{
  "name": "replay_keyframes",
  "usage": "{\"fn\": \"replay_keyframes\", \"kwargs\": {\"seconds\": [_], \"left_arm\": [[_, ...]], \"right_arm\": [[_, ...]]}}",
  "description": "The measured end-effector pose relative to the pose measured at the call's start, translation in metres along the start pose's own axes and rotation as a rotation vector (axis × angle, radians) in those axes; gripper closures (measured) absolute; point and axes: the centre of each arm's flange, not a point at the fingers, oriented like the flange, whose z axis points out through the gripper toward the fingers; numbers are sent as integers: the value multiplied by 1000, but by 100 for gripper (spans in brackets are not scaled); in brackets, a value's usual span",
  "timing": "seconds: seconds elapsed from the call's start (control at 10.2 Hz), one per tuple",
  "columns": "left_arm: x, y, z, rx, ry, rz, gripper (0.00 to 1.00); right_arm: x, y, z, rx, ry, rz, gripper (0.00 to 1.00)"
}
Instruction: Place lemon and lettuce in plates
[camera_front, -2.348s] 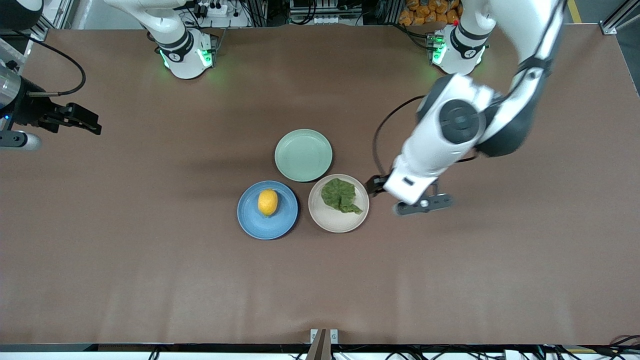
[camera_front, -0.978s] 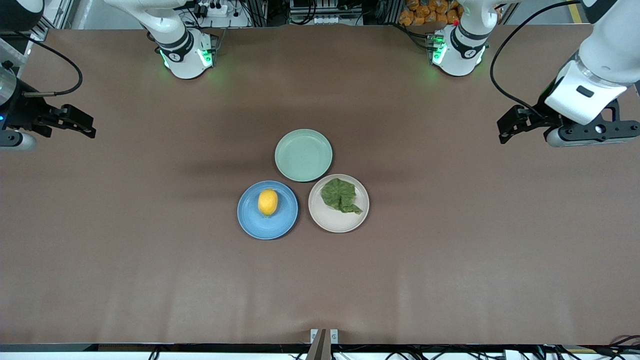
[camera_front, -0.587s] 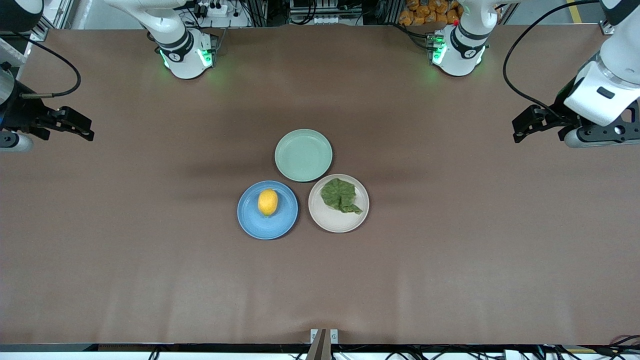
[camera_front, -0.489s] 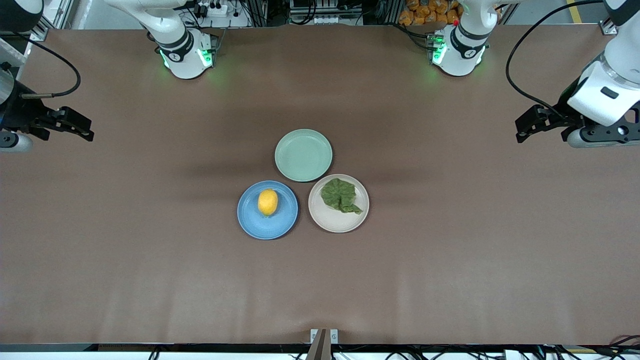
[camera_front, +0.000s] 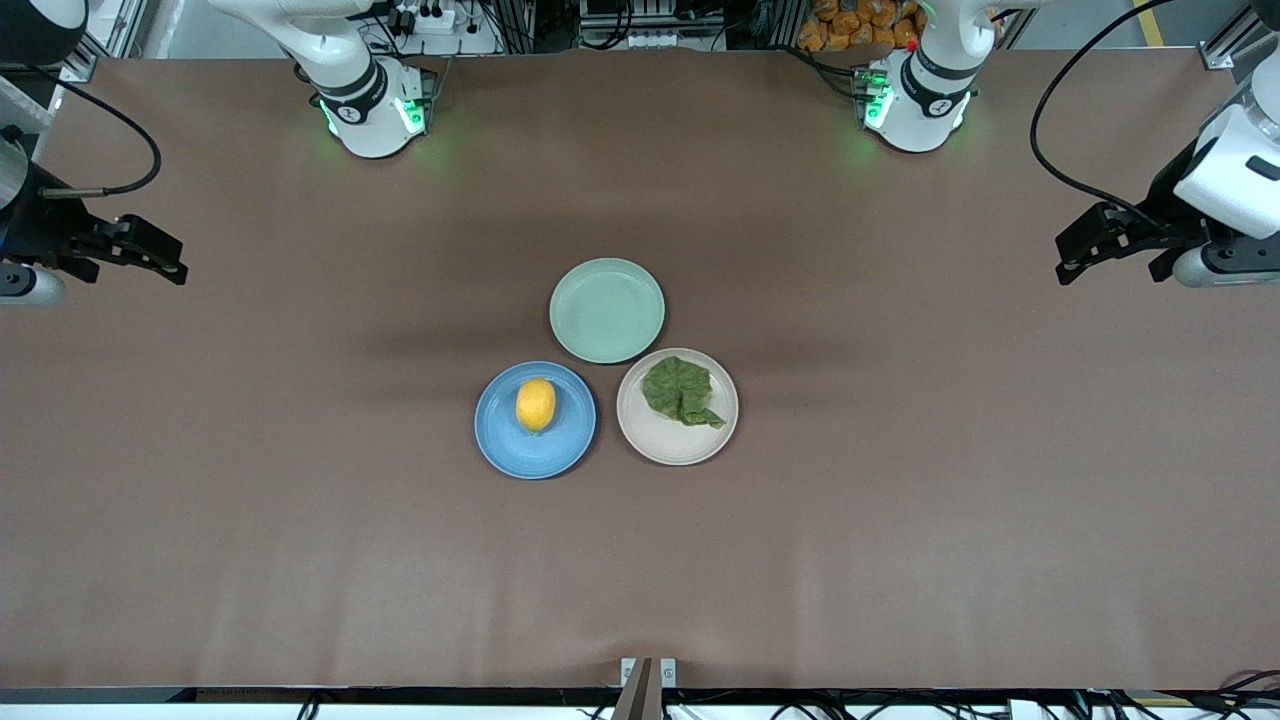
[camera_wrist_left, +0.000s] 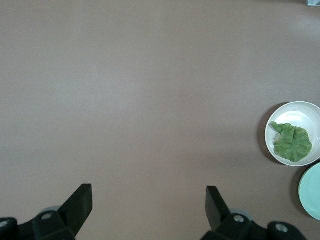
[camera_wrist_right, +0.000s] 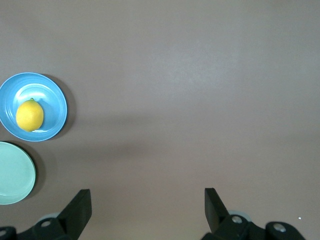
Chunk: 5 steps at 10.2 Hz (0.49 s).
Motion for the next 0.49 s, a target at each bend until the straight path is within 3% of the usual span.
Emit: {"fn": "replay_keyframes", "kwargs": {"seconds": [0.49], "left_arm": [[2, 3, 5, 0, -10, 5, 0]], "right_arm": [[0, 0, 1, 0, -3, -13, 0]]}}
